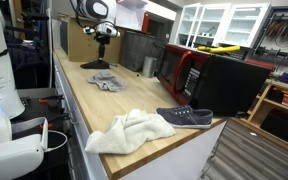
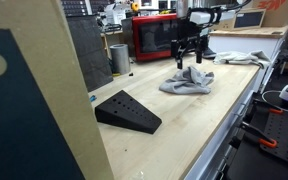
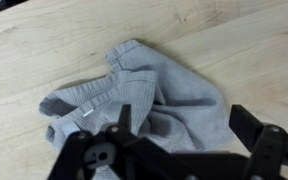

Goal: Unfold the grey object completely

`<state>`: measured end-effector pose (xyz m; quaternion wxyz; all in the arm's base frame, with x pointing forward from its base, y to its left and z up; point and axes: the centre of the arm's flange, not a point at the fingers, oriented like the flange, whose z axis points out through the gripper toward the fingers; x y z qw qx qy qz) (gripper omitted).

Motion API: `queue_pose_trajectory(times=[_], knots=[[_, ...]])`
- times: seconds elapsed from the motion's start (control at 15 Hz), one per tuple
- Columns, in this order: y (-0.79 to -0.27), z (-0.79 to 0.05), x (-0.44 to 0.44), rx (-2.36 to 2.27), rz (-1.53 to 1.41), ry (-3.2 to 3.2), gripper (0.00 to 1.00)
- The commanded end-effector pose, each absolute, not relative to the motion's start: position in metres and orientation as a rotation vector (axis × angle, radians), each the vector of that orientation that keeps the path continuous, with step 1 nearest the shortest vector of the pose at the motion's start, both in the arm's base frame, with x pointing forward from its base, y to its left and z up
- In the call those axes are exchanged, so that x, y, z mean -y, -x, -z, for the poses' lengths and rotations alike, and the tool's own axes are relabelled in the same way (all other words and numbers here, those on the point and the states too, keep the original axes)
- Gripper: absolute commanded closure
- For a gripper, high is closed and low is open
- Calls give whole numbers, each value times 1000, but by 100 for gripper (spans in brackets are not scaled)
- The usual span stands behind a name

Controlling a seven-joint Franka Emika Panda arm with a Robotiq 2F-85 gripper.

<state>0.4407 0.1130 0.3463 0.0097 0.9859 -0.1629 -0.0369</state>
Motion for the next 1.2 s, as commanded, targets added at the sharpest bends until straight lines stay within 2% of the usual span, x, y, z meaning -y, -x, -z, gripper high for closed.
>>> queue_pose_trajectory(times=[0.0,0.33,0.4,0.53,1.13], knots=[[-431,-329,-101,551,141,-3019,0],[-426,-316,-70,603,162,-2959,2],[-426,-315,-65,617,160,-2953,26],[-426,-313,-60,631,165,-2950,30],[-431,-315,-72,604,125,-2994,100]])
